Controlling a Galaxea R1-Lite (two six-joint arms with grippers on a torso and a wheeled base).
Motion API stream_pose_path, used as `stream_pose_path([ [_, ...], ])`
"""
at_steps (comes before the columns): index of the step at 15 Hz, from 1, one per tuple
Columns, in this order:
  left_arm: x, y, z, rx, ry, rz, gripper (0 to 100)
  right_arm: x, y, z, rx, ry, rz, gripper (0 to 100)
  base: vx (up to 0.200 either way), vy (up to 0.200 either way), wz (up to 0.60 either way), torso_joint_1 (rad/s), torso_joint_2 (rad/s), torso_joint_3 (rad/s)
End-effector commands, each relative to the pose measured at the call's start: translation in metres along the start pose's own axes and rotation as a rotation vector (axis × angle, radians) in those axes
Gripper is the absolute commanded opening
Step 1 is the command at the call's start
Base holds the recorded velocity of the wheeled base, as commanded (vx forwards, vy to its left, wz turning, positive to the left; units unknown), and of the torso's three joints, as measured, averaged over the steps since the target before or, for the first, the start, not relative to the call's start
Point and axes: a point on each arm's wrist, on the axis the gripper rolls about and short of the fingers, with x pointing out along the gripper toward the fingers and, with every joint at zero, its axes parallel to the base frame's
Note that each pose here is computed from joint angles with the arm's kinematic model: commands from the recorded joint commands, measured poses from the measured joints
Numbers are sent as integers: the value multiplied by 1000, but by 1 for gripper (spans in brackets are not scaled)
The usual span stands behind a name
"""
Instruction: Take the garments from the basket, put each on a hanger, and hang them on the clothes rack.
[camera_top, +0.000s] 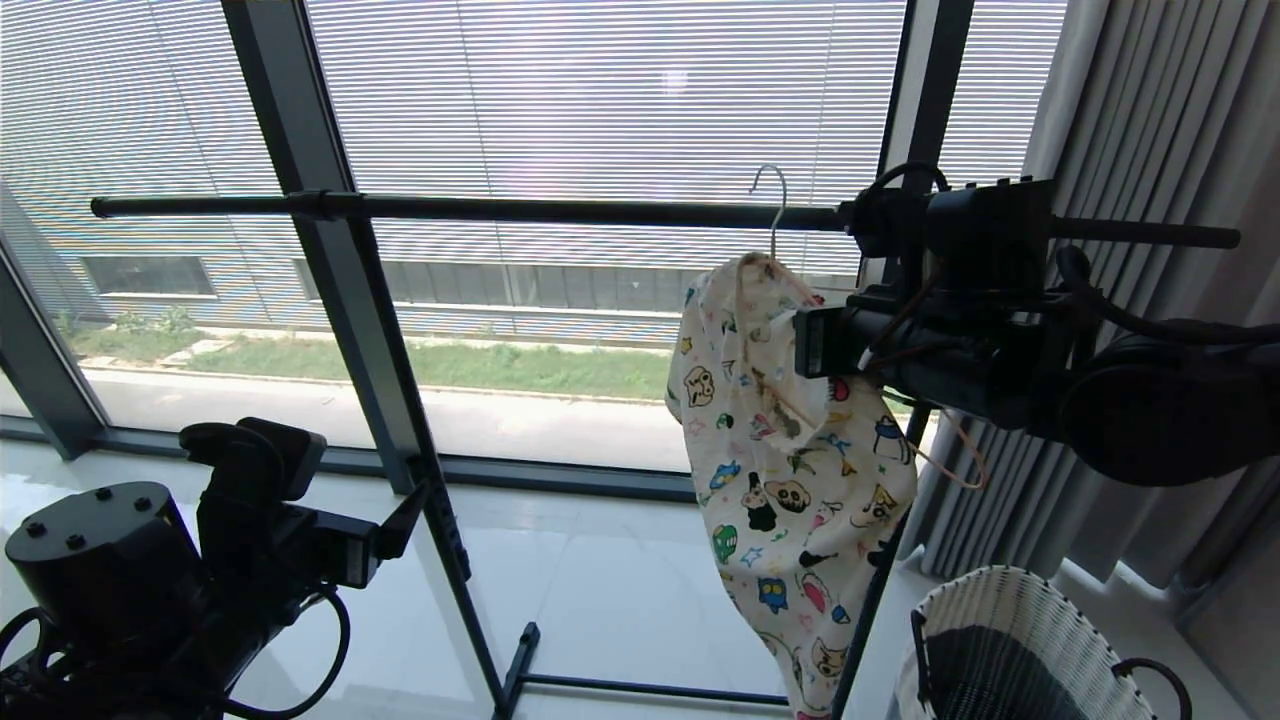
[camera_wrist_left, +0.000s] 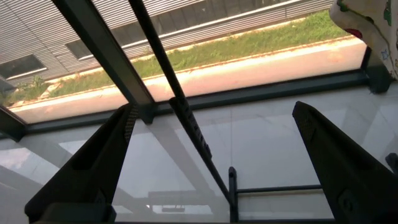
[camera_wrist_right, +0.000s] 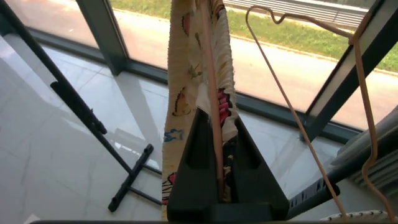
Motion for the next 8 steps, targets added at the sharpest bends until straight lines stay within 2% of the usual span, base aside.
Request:
stream_pose_path([
  [1, 0, 0, 0, -1, -1, 3, 100, -2, 2, 1, -3, -3, 8, 0, 200, 0, 0, -2, 2, 2],
  [2, 0, 0, 0, 0, -1, 3, 100, -2, 4, 1, -6, -3, 14, 0, 200, 0, 0, 2, -2, 2],
  [8, 0, 0, 0, -1, -2, 1, 100, 0, 5, -1, -20, 3, 21, 0, 0, 0, 0, 0, 0, 0],
])
